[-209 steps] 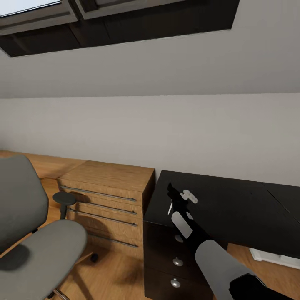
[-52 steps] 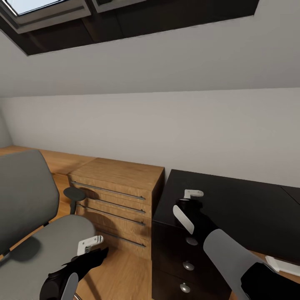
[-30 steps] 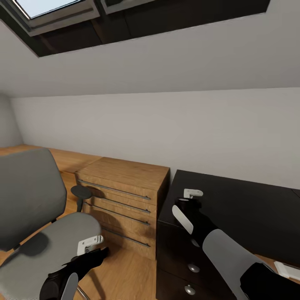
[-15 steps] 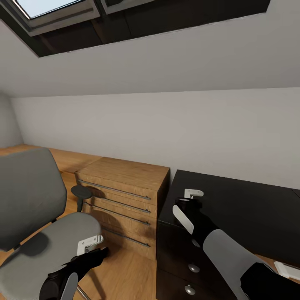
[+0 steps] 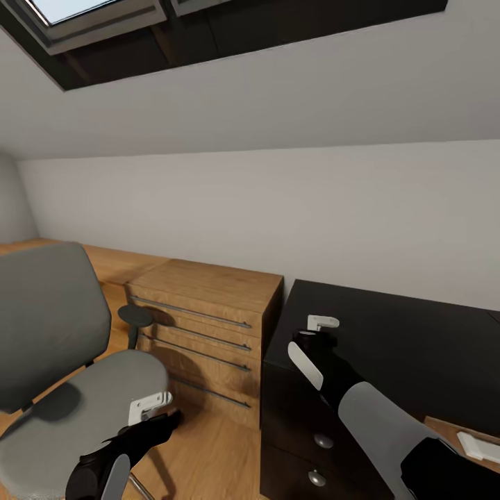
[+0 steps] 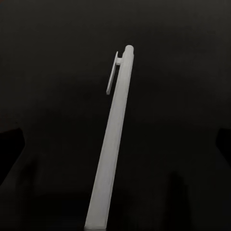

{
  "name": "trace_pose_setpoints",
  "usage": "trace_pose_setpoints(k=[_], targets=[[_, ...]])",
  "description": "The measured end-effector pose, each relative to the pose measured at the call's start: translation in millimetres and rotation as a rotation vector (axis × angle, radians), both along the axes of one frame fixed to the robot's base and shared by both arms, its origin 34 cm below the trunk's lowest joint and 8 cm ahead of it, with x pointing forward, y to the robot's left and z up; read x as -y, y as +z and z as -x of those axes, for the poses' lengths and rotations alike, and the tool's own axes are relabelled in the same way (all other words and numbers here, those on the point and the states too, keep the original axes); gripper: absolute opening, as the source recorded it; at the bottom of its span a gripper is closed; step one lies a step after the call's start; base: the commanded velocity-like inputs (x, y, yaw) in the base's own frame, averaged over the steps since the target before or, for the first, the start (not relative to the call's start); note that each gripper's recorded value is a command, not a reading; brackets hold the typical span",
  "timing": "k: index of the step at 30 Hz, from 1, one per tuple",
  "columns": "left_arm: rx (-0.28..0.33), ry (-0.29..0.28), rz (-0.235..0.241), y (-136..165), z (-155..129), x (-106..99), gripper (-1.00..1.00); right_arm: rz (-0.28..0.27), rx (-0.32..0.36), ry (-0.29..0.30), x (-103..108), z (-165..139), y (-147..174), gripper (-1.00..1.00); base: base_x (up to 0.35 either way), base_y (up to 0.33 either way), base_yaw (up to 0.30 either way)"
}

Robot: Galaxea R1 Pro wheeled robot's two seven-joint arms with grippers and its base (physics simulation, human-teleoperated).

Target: In the bedroom, organize the workspace by keeping the computer under the desk, ensuring the monitor is on the desk, placing the keyboard on the desk next to the monitor, placing the mouse on the desk next to the keyboard, moving the folder from the swivel chair onto the desk next to the mouse, stacking the notebook on top of the folder with the pen on top of the notebook, and positioning the swivel chair next to the desk.

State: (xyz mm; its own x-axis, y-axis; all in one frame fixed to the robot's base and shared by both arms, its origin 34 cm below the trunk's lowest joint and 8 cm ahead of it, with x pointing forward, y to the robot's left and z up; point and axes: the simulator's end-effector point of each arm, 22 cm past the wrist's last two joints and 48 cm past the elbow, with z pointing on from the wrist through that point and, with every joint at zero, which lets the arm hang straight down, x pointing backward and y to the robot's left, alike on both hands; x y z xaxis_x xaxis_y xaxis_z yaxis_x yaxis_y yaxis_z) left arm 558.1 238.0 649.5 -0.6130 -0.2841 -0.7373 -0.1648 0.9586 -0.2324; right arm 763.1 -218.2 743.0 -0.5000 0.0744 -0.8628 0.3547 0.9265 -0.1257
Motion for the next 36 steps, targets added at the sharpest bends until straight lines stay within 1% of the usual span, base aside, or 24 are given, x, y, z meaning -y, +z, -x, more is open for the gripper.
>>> trace_pose_setpoints(k=[5,19,31,36], targets=[[0.0,0.0,0.0,-10,2,0,1.0,0.001,0.002,0.0,0,2,-10,1.0,0.0,0.0,0.0],[0.002,0.0,0.0,-10,2,0,1.0,0.0,0.002,0.01,-2,1,-10,1.0,0.0,0.0,0.0],[0.002,-0.001,0.0,-10,2,0,1.0,-0.006,0.004,0.006,0,1,-10,1.0,0.0,0.0,0.0],[0.002,-0.001,0.0,-10,2,1,1.0,-0.053,0.001,-0.009,0,1,-12,1.0,0.0,0.0,0.0]])
